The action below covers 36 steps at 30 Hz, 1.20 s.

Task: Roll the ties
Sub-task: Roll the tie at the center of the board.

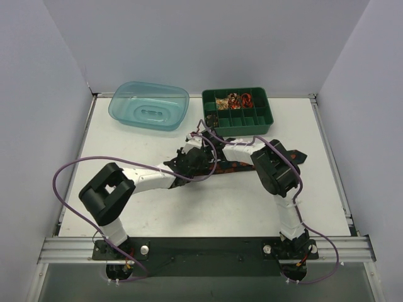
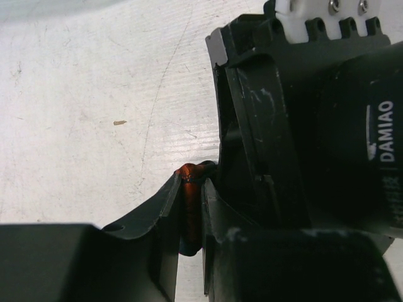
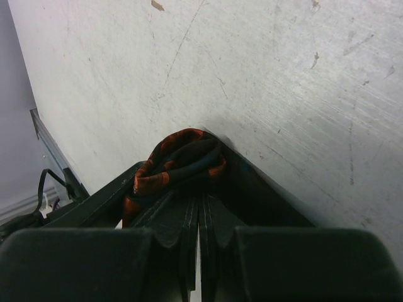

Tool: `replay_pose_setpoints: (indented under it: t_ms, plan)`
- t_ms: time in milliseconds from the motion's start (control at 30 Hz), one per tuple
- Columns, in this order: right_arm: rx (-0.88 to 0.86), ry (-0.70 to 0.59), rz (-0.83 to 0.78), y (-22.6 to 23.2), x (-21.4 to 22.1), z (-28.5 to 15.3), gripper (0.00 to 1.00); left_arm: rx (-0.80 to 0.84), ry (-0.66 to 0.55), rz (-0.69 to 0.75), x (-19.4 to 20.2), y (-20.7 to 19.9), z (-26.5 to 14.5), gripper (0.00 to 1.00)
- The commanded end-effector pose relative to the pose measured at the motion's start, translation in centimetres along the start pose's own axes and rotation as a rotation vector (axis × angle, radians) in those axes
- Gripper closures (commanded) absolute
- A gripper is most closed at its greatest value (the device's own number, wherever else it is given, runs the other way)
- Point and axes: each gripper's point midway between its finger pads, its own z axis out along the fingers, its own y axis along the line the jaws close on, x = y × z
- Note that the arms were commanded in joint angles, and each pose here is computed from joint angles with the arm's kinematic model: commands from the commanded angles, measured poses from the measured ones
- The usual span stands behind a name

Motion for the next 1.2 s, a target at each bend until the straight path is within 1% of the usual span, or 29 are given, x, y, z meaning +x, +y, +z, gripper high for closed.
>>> replay_pose_setpoints:
  t_ms: [0, 100, 133, 167, 233, 267, 333, 467, 633, 733, 933, 1033, 1167]
  plan:
    - [-0.099, 0.023, -0.018, 1.9, 0.6, 0.6, 1.00, 0.137, -0.075, -0.084, -2.5, -3.0, -1.2, 1.00]
    - [-0.109, 0.019, -0.016, 2.0, 0.6, -0.3, 1.00, 0.138, -0.070, -0.077, -2.3, -3.0, -1.2, 1.00]
    - [-0.120, 0.004, -0.028, 2.7, 0.2, -1.1, 1.00, 0.133, -0.062, -0.068, -2.0, -2.9, -1.1, 1.00]
    - [-0.122, 0.006, -0.019, 2.3, 0.3, -1.7, 1.00, 0.131, -0.058, -0.066, -1.9, -2.9, -1.0, 1.00]
    - [-0.142, -0.021, -0.032, 3.3, -0.2, -3.4, 1.00, 0.127, -0.053, -0.058, -1.7, -2.8, -1.0, 1.00]
    - [-0.136, -0.026, -0.019, 2.7, -0.2, -4.0, 1.00, 0.126, -0.049, -0.055, -1.6, -2.8, -0.9, 1.00]
    - [-0.151, -0.046, -0.025, 3.4, -0.6, -5.4, 1.00, 0.128, -0.049, -0.055, -1.6, -2.8, -1.0, 1.00]
    - [-0.169, -0.052, -0.009, 3.5, -0.7, -6.6, 1.00, 0.129, -0.049, -0.058, -1.7, -3.0, -0.9, 1.00]
    - [-0.147, -0.065, 0.013, 2.4, -0.8, -7.4, 1.00, 0.125, -0.041, -0.062, -1.7, -3.2, -0.7, 1.00]
    - [-0.090, -0.055, 0.016, 0.9, -0.5, -7.3, 1.00, 0.118, -0.043, -0.072, -1.8, -3.2, -0.6, 1.00]
    - [-0.001, -0.053, 0.053, -1.8, 0.2, -7.7, 1.00, 0.087, 0.011, -0.057, -0.9, -3.4, 0.0, 1.00]
    - [0.057, -0.057, 0.047, -3.1, 0.3, -8.2, 1.00, 0.088, 0.026, -0.070, -0.7, -3.8, 0.3, 1.00]
    - [0.074, -0.065, 0.054, -3.8, 0.3, -8.6, 1.00, 0.088, 0.042, -0.116, -0.5, -4.4, 0.6, 1.00]
